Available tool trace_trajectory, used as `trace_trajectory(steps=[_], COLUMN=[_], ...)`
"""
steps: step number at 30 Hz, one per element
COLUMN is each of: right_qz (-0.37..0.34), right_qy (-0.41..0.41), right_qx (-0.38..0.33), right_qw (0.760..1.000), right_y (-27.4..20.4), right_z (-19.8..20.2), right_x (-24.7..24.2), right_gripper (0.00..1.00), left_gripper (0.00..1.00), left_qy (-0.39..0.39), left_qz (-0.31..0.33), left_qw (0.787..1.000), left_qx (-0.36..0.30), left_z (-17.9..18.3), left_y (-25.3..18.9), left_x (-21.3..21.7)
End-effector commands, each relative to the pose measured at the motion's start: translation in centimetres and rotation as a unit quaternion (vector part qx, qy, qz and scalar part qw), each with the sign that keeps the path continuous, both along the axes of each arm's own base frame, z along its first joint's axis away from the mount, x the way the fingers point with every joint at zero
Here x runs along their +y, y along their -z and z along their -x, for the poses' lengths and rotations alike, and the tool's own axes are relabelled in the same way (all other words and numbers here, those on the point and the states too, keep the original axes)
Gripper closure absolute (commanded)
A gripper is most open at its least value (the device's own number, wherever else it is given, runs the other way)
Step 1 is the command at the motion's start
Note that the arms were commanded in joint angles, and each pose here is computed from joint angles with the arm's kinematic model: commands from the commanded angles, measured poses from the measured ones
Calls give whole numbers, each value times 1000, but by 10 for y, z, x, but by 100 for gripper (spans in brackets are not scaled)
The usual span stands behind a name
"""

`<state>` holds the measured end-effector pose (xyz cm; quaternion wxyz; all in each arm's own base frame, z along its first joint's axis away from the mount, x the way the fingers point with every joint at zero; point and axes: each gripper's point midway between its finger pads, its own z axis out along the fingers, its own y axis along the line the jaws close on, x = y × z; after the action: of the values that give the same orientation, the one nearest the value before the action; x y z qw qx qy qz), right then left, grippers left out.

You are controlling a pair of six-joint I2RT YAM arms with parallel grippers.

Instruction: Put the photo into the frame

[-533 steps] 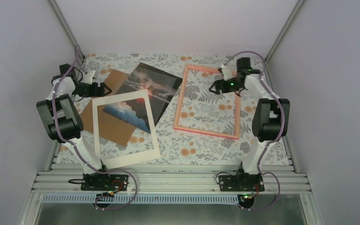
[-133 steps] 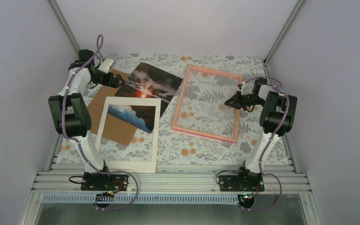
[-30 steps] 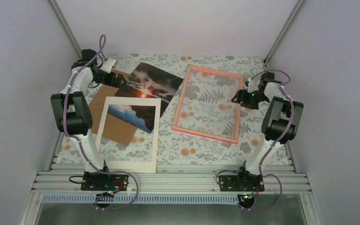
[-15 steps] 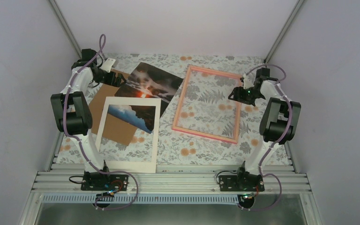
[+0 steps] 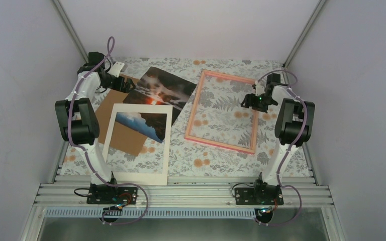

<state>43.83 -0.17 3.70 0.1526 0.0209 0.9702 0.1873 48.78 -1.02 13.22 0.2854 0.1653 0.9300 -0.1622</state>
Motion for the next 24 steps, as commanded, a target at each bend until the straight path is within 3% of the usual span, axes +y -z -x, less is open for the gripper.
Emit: trace_trajectory(steps=[1, 9, 18, 24], right_qz=[-4, 21, 18, 28], right_qy=[-2, 0, 32, 42], right_qx=[4, -94, -125, -111], right_qw=[1000, 995, 991, 993], right_y=[-1, -53, -50, -25], right_z=[-3, -61, -115, -124], right_x=[3, -9, -18, -20], right_gripper=[27, 26, 25, 25], left_gripper=[0, 0, 0, 0], left_qy=[-4, 0, 1, -1], left_qz=[-1, -1, -7, -11], left_qw=[1000, 1000, 1000, 1000], left_qx=[-6, -8, -8, -8], left_z=[-3, -4, -6, -6], left_y=[-3, 0, 3, 5], left_x=[-1, -2, -1, 0])
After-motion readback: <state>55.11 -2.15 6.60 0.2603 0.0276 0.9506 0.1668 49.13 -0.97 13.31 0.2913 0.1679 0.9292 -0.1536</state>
